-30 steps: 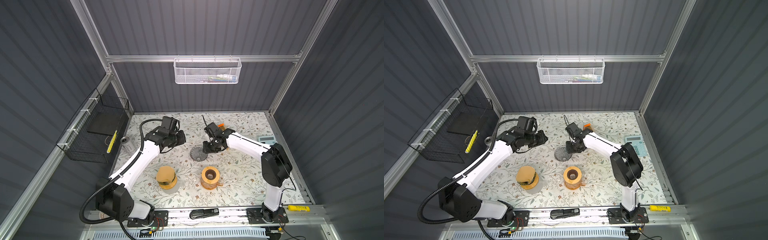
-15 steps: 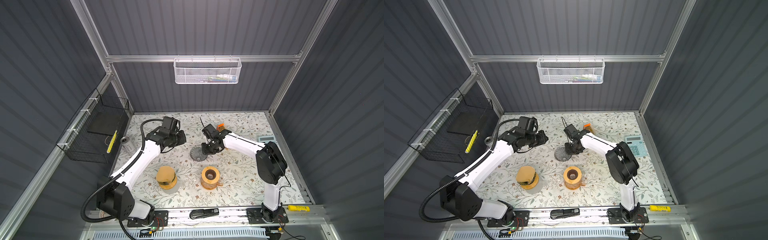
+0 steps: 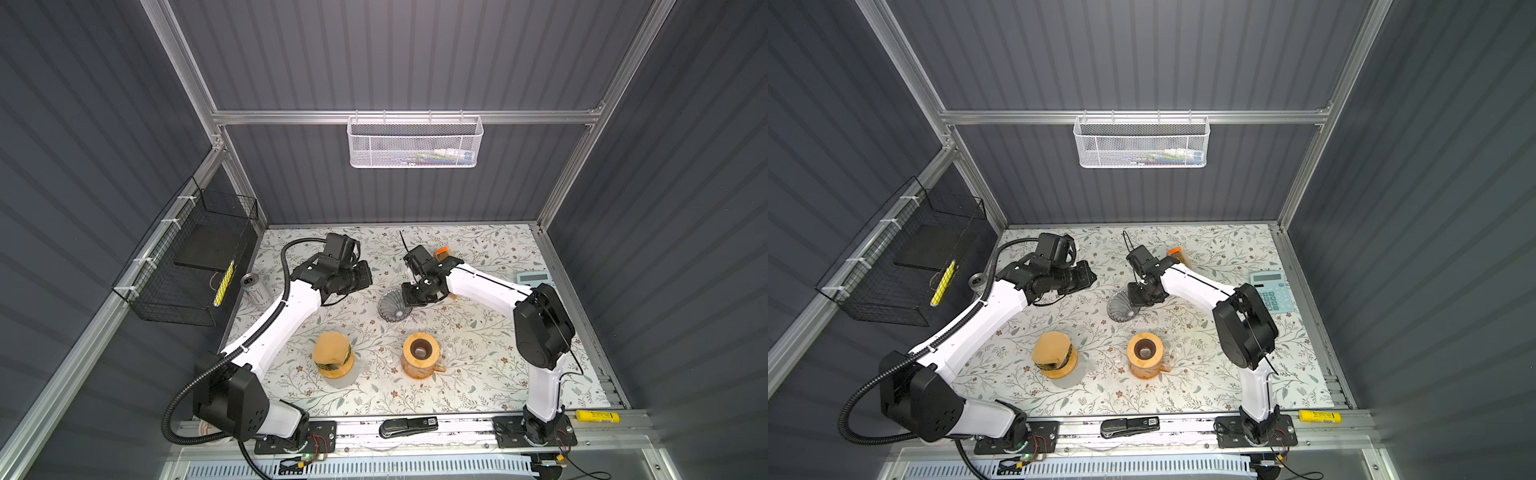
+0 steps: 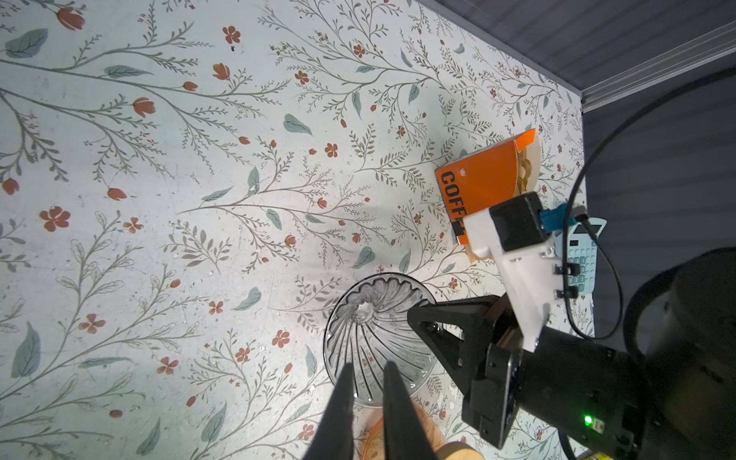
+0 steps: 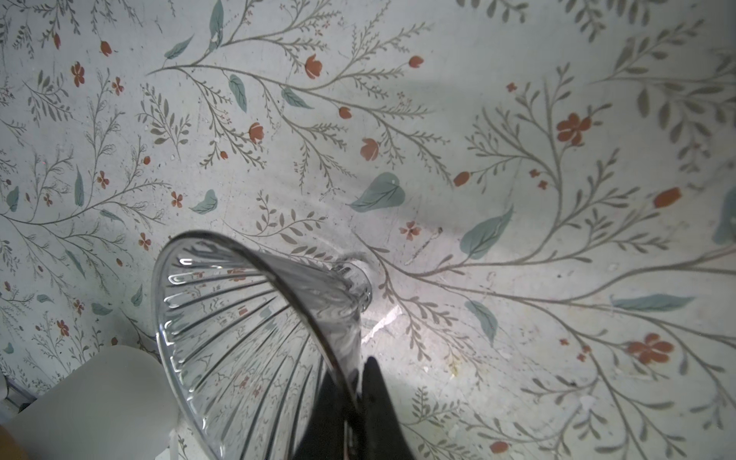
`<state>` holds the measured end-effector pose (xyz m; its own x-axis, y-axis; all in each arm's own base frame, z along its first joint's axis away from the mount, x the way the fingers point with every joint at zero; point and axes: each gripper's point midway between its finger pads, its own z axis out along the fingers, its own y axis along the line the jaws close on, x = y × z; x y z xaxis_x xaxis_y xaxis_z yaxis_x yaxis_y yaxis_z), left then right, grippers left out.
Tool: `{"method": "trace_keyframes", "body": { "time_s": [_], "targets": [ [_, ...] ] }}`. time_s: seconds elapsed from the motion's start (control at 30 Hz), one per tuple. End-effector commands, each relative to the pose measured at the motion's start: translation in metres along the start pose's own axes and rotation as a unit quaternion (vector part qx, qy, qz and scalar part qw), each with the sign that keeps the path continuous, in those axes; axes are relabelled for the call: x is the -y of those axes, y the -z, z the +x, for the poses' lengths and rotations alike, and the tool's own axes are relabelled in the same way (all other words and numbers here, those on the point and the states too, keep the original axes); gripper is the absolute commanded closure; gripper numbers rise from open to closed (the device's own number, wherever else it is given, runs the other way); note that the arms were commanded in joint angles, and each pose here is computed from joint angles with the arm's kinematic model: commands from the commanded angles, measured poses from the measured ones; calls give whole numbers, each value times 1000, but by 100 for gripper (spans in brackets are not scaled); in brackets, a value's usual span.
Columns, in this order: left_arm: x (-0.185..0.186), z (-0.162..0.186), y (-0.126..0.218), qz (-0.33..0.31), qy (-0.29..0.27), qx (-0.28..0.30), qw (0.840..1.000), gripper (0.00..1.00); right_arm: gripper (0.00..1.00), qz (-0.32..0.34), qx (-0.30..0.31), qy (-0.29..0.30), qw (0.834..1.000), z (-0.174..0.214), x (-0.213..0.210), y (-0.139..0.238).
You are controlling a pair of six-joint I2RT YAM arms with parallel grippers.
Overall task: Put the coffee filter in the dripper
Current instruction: 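Lower the right gripper onto the dripper's rim and grip it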
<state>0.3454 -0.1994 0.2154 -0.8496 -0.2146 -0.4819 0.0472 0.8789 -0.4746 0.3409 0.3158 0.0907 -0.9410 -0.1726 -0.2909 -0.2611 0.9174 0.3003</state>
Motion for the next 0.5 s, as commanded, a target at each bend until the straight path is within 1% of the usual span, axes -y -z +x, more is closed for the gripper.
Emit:
{"method": "trace_keyframes", "body": {
  "time_s": [0.0, 0.23, 0.47],
  "targets": [
    [4, -3, 8, -1, -11, 3, 1000, 83, 100, -12, 43, 6, 999, -17, -12, 38],
    [7, -9, 17, -3, -18, 13, 1000, 84, 100, -14, 73, 14, 997, -24, -15, 73],
    [13, -15, 29, 3, -25, 24, 999, 83, 100, -17, 93, 17, 995, -20, -15, 106]
  ]
}}
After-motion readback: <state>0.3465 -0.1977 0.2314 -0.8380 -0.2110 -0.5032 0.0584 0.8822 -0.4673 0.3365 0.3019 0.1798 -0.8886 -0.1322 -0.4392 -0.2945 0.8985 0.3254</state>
